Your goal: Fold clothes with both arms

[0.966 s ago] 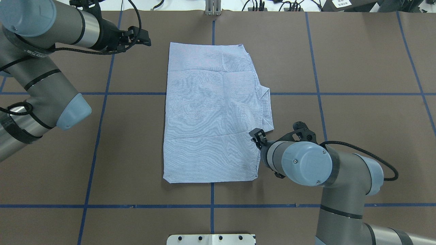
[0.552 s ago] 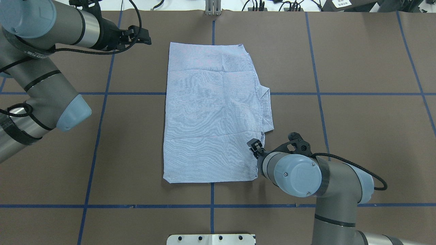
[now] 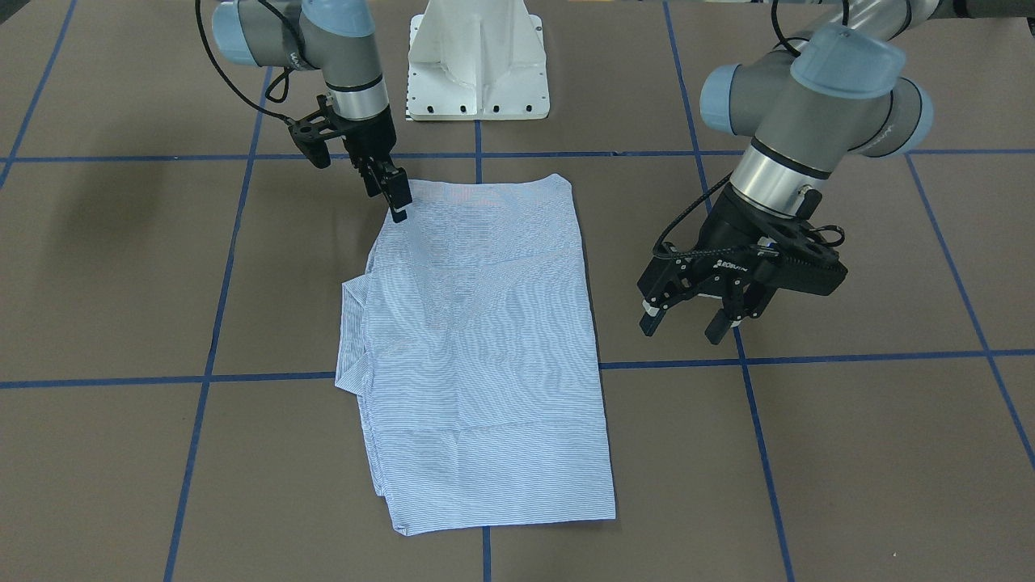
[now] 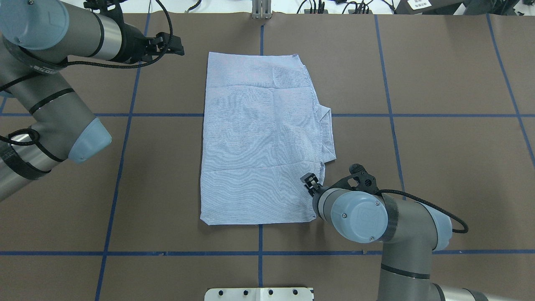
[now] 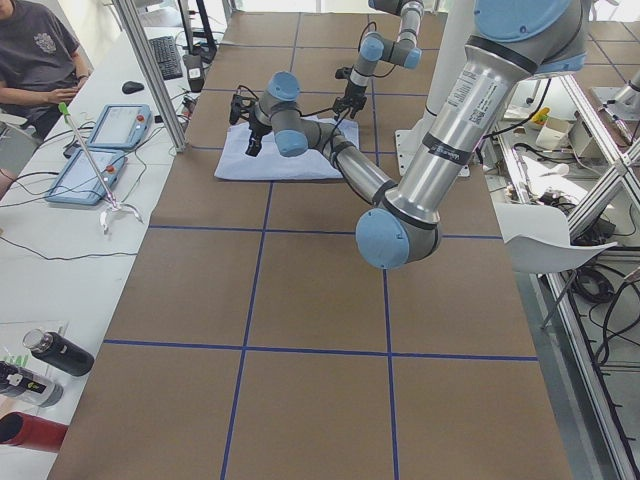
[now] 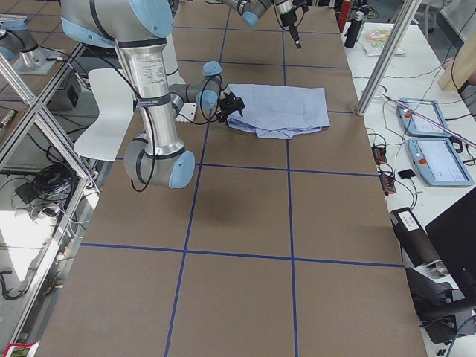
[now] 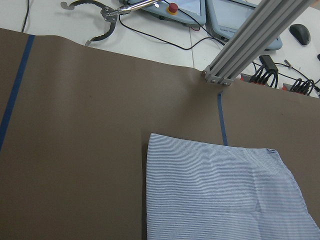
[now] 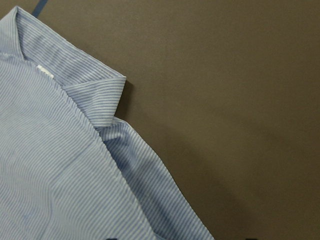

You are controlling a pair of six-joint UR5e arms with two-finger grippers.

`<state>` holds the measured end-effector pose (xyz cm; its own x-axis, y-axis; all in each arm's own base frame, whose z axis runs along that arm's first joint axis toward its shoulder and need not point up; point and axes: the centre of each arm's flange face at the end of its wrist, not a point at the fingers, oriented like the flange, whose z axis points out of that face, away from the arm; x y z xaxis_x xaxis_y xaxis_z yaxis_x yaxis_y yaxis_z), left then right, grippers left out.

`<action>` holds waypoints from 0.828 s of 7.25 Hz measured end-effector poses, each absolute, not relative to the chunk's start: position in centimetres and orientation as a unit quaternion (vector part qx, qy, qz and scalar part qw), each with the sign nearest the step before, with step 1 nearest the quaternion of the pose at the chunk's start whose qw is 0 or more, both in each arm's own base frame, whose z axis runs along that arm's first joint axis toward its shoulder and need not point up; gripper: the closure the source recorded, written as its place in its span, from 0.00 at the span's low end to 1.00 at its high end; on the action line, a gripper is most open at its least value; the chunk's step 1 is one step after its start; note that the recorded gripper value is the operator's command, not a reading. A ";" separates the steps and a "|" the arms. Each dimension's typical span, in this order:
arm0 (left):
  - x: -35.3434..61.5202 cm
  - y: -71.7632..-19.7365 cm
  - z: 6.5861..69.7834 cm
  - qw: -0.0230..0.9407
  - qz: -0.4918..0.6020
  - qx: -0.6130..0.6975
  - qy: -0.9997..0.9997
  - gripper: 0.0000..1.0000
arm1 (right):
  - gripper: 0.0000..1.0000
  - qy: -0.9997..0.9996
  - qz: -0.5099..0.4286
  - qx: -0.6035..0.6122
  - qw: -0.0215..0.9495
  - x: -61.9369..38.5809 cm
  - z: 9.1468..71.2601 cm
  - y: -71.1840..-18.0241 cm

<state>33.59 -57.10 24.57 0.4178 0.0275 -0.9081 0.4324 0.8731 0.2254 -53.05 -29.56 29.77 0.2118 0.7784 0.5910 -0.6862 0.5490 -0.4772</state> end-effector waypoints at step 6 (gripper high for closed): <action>33.5 -57.1 24.5 0.813 -0.126 0.221 0.524 0.06 | 1.00 -0.415 0.461 -0.056 0.782 -54.5 29.1 -29.1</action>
<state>33.51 -57.08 24.53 0.4183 0.0274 -0.9079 0.4358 0.8709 0.2271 -54.45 -29.12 29.14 0.2303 0.7676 0.5981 -0.6752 0.5686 -0.4699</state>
